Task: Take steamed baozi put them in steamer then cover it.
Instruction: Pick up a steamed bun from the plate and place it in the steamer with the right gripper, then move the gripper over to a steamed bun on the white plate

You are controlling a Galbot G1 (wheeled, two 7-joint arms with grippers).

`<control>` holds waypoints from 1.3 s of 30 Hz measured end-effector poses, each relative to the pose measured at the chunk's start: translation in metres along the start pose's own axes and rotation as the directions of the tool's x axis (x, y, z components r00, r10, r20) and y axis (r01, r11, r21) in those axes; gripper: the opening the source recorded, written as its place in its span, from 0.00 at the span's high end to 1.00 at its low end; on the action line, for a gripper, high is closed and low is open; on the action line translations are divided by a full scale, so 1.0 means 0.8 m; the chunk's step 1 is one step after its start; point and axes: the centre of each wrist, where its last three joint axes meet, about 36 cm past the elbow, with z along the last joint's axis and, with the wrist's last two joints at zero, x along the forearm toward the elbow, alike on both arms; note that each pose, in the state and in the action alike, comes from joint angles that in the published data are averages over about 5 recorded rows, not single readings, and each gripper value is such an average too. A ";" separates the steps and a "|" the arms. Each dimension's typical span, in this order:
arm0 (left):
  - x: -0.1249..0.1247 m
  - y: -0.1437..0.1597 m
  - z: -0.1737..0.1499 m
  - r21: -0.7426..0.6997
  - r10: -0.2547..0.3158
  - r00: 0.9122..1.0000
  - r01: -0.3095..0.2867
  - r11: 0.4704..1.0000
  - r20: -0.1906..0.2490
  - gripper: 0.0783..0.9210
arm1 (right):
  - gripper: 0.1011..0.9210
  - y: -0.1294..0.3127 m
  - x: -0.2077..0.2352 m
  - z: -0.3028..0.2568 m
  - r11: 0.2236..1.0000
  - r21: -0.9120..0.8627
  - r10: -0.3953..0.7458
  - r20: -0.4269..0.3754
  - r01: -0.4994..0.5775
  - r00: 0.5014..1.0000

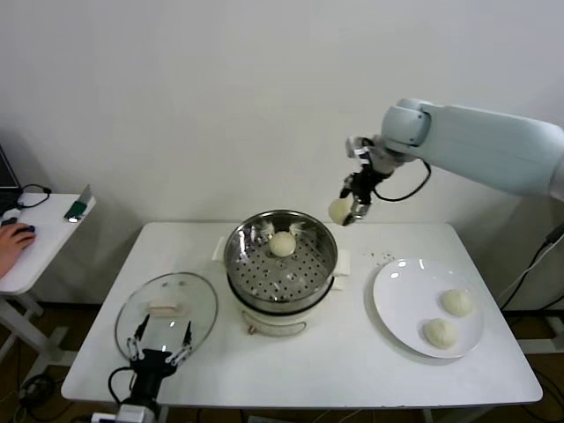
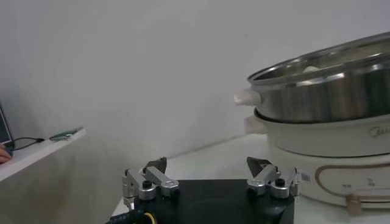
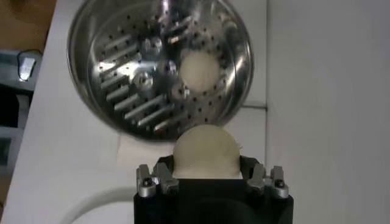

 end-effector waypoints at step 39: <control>-0.007 0.002 -0.004 -0.034 -0.008 1.000 0.009 0.999 0.017 0.12 | 0.12 0.038 -0.199 -0.164 0.977 0.139 -0.159 -0.026 0.161 0.987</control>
